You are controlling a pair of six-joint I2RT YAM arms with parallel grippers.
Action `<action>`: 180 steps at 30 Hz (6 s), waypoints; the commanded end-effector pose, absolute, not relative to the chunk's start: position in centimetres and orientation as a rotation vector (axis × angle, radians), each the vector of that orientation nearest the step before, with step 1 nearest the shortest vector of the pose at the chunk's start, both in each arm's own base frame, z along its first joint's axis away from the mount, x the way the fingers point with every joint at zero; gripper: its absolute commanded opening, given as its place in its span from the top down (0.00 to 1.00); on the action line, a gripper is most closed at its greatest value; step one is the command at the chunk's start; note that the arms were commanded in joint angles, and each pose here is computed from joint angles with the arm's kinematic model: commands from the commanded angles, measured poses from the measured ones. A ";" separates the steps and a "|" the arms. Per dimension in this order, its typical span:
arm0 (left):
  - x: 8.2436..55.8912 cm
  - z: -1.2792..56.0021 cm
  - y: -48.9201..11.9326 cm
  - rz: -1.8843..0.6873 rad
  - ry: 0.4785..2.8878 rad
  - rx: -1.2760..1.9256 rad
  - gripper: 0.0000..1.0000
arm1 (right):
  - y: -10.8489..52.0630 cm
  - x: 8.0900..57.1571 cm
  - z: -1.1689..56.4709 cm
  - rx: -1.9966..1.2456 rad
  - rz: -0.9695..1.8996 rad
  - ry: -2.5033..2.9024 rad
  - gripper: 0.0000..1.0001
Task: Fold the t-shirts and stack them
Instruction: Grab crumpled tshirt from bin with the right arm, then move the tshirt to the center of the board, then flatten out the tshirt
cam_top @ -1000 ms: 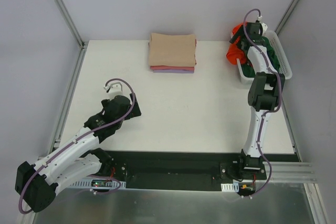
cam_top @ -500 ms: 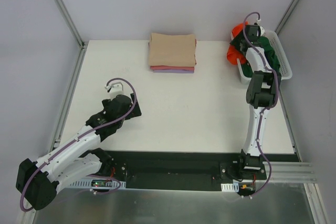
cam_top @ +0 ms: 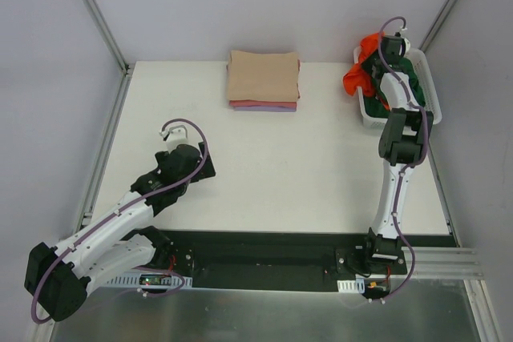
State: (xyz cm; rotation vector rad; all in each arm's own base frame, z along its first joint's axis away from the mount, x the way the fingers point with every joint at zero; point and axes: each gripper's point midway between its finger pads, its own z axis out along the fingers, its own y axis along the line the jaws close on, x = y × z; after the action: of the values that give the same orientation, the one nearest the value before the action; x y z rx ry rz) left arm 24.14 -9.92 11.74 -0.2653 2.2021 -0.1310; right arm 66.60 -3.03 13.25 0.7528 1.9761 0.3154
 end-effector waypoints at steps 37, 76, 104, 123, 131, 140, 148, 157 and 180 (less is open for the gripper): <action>23.1 16.5 -11.7 -0.408 2.078 -0.266 0.01 | 15.2 32.2 66.8 -0.094 0.919 1.165 0.99; 19.3 9.9 -16.4 -0.655 2.412 -0.331 0.04 | 0.5 28.9 12.2 0.404 -0.063 2.232 0.04; 25.5 7.4 -21.7 -0.594 2.560 -0.289 1.00 | 5.8 20.5 8.4 0.291 0.401 2.174 0.04; 23.6 13.7 -17.9 -0.676 2.273 -0.320 1.00 | 7.7 24.4 7.2 0.306 0.081 2.301 0.16; 23.7 13.3 -17.7 -0.651 2.282 -0.299 1.00 | 9.5 25.4 5.0 0.319 0.096 2.360 0.28; 25.9 16.0 -15.6 -0.555 2.172 -0.352 1.00 | 7.2 25.9 8.1 0.354 -0.054 2.300 0.99; 29.2 27.7 -12.8 -0.563 1.923 -0.336 1.00 | 9.0 26.0 20.5 0.262 0.305 2.124 1.00; 25.7 45.8 -11.2 -0.657 1.527 -0.188 1.00 | 12.7 21.3 37.9 0.008 0.745 1.824 0.99; 41.0 55.2 -9.1 -0.358 1.472 -0.124 1.00 | 11.8 35.5 47.3 0.002 0.669 1.715 0.99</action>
State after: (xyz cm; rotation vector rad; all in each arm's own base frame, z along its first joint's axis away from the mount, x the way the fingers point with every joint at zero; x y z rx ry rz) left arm 39.65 -9.90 50.01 -0.1920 1.5632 -0.3342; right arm 33.60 12.28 40.53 0.0607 1.8899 0.6288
